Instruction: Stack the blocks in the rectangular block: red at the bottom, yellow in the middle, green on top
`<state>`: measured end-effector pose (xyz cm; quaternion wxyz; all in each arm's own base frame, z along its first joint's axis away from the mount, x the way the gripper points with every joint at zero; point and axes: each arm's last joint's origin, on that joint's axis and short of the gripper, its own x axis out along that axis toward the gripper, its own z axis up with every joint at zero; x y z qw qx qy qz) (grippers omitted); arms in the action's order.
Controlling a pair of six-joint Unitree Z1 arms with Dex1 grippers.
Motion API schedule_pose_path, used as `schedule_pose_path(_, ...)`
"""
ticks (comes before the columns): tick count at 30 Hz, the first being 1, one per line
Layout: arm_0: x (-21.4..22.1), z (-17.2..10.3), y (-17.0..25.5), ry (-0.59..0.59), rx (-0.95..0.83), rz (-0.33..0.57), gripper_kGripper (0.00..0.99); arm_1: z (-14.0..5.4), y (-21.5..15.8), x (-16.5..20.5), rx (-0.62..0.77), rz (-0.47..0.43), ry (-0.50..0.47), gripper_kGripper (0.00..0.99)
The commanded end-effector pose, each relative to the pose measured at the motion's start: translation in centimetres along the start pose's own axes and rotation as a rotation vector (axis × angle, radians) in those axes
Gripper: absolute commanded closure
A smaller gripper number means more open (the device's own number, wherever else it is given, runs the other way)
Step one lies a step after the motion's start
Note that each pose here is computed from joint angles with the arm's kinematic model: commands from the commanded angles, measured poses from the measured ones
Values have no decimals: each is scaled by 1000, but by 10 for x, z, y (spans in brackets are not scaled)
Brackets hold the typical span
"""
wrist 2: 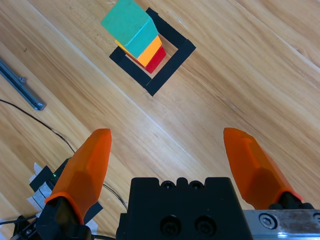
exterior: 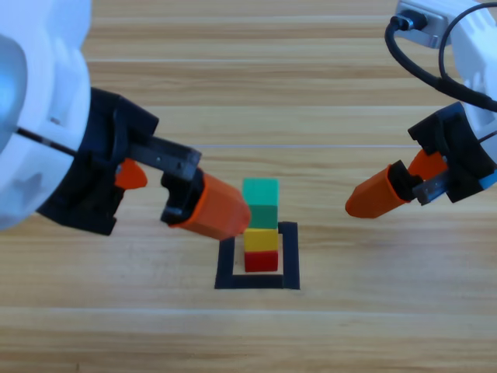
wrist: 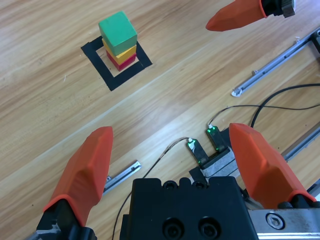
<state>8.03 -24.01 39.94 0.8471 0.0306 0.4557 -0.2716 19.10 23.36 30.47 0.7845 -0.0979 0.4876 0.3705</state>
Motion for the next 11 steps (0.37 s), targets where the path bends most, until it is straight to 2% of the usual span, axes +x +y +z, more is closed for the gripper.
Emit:
schedule_pose_path(1,6,-6,-2,0,1,4,0,-1,-12,23,19,-45,51,4)
schedule_pose_path(11,9,-8,-2,0,-2,9,0,0,-12,23,19,-50,47,4)
